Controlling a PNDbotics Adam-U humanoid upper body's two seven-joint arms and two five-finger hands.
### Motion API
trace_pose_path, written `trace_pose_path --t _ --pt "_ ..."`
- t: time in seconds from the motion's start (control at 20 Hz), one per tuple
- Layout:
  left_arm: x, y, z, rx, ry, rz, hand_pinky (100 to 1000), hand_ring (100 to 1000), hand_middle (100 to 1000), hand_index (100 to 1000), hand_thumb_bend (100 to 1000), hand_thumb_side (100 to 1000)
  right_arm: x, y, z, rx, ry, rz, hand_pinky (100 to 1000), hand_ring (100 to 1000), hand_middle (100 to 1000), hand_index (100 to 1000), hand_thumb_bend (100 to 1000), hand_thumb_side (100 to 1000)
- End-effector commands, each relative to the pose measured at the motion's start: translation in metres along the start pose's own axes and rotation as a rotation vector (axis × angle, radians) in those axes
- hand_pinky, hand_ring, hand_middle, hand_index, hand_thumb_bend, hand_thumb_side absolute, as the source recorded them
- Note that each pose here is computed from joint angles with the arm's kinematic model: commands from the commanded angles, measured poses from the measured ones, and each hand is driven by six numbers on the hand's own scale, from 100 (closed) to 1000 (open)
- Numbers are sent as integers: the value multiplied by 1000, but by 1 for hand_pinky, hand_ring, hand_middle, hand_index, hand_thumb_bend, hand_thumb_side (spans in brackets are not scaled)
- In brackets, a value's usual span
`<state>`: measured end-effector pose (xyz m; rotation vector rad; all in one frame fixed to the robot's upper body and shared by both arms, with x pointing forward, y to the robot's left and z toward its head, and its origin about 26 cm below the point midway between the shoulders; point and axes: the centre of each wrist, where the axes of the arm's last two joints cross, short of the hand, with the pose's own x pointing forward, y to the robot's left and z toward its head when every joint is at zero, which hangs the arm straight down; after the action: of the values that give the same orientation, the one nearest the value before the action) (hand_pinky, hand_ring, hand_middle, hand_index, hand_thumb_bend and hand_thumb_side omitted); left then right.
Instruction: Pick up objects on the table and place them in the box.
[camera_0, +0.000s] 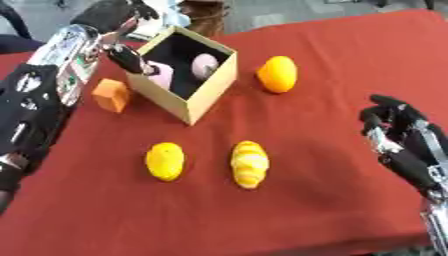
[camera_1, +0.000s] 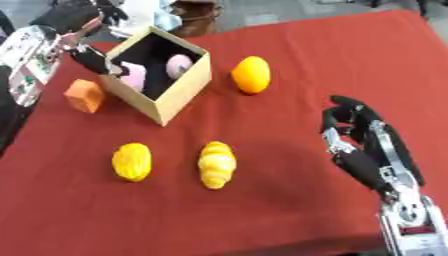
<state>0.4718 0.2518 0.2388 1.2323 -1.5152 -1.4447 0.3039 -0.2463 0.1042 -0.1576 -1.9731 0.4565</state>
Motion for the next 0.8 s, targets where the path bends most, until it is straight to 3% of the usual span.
trace_pose_path --t 0.05,0.4,0.8 --pt "-22 24 10 18 -14 -16 758 679 677 826 637 228 6 -4 -4 -7 -26 6 648 744 666 850 100 438" --pt "-62 26 38 -137 -63 -37 767 687 673 814 611 145 5 -6 -2 -15 -20 15 648 744 666 850 100 437" --pt "-81 13 49 -333 -25 -11 771 707 689 820 618 102 4 -6 -2 -20 -18 16 648 743 666 850 100 436"
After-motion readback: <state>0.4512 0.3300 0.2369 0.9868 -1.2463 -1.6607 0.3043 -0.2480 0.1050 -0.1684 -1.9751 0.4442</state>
